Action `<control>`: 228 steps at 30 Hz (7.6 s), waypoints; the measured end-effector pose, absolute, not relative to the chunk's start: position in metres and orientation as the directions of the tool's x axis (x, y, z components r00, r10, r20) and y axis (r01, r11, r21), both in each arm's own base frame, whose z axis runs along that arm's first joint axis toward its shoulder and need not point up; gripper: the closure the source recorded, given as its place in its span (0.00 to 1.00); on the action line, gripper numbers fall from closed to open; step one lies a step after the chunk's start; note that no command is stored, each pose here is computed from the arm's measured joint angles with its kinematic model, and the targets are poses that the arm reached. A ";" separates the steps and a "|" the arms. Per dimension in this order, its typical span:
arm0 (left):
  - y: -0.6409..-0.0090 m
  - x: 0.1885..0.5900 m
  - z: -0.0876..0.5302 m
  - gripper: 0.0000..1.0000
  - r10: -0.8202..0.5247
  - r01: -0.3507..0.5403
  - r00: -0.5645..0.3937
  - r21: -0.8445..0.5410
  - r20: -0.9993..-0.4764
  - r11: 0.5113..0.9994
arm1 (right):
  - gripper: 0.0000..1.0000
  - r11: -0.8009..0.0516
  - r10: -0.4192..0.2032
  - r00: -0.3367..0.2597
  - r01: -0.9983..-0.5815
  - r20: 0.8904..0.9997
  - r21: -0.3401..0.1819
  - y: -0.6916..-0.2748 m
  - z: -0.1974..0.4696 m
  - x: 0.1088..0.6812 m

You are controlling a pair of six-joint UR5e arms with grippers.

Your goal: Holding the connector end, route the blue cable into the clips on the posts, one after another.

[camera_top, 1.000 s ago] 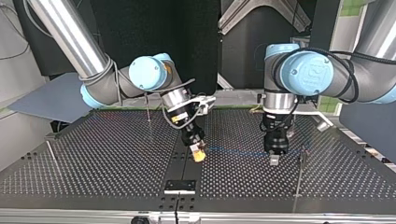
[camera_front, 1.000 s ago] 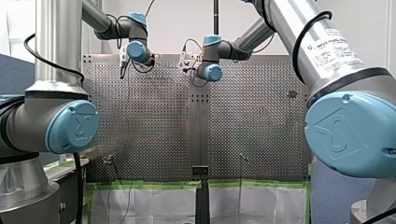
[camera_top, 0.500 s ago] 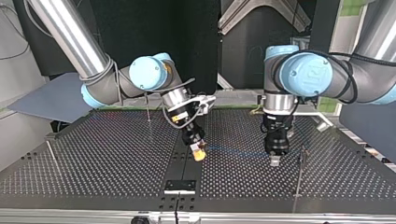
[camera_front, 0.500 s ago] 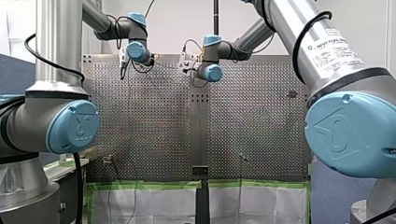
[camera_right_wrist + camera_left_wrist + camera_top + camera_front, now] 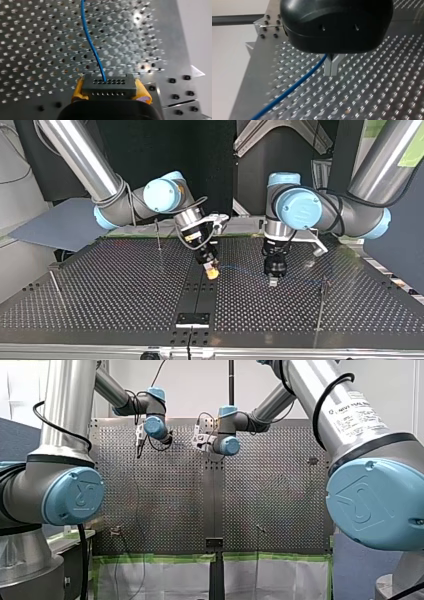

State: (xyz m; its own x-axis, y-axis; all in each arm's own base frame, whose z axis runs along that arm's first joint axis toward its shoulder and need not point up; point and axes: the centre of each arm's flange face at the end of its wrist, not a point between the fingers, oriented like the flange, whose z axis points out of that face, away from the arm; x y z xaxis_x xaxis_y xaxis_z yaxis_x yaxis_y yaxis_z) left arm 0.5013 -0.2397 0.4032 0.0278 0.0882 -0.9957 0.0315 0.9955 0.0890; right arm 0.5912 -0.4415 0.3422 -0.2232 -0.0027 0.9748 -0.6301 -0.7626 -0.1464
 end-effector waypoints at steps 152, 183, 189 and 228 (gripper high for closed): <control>-0.457 0.379 -0.058 1.00 0.105 0.353 -0.247 0.011 -0.963 0.935 | 1.00 -0.393 -0.334 -0.010 -0.907 0.943 -0.149 -0.445 -0.091 0.340; -0.522 0.405 -0.044 1.00 -0.045 0.386 -0.238 -0.137 -0.970 0.912 | 1.00 -0.439 -0.294 -0.061 -0.878 0.954 -0.192 -0.484 -0.040 0.291; -0.532 0.407 -0.057 1.00 -0.054 0.401 -0.247 -0.153 -0.968 0.903 | 1.00 -0.458 -0.279 -0.081 -0.865 0.957 -0.206 -0.495 -0.031 0.281; -0.591 0.443 -0.064 1.00 -0.204 0.379 -0.163 -0.252 -0.965 0.890 | 1.00 -0.392 -0.288 -0.123 -0.890 0.950 -0.234 -0.516 -0.053 0.213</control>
State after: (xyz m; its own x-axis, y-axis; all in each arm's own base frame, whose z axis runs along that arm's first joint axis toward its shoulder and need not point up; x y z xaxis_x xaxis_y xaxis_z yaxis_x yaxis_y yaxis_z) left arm 0.4431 -0.5909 -0.0645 -0.1628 -0.2036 -0.9654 0.3794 0.8903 -0.2517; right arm 0.2127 -0.5162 -0.0525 -0.1227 -0.2884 0.9496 -0.8896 -0.3922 -0.2341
